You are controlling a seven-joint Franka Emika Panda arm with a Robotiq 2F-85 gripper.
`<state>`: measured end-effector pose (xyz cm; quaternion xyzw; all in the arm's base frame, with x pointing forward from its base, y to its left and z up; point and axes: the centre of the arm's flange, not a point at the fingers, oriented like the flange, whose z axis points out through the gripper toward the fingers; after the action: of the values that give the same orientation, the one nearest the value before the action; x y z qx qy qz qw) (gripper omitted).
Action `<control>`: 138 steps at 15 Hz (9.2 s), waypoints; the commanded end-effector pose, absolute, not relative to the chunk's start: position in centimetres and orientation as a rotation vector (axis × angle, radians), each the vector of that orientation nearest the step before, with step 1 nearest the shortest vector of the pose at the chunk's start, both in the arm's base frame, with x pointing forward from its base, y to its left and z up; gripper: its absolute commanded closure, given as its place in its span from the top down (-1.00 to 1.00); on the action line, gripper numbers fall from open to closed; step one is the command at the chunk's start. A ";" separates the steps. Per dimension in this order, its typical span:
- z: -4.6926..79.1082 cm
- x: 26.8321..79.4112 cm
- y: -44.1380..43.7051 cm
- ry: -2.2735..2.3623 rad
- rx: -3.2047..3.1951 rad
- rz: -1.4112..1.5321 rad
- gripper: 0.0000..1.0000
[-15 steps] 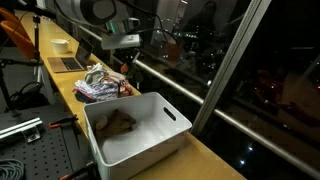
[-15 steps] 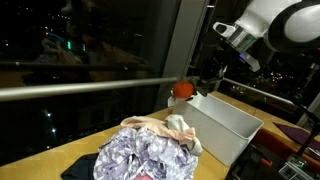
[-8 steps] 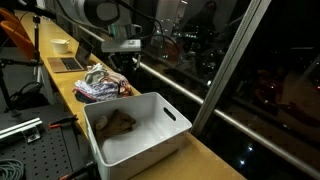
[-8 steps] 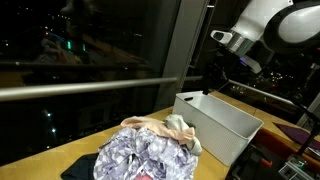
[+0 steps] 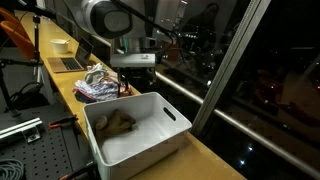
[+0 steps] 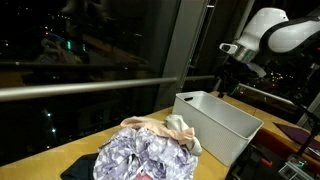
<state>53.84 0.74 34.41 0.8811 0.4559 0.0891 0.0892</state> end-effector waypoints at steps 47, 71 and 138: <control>39.5 51.6 4.8 1.583 2.352 0.419 -0.98; 38.8 50.7 15.2 1.713 2.418 0.427 1.00; 45.0 48.0 1.6 1.389 2.821 0.724 -0.99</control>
<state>49.50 4.30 38.37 0.8729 0.4344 0.2057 -0.0837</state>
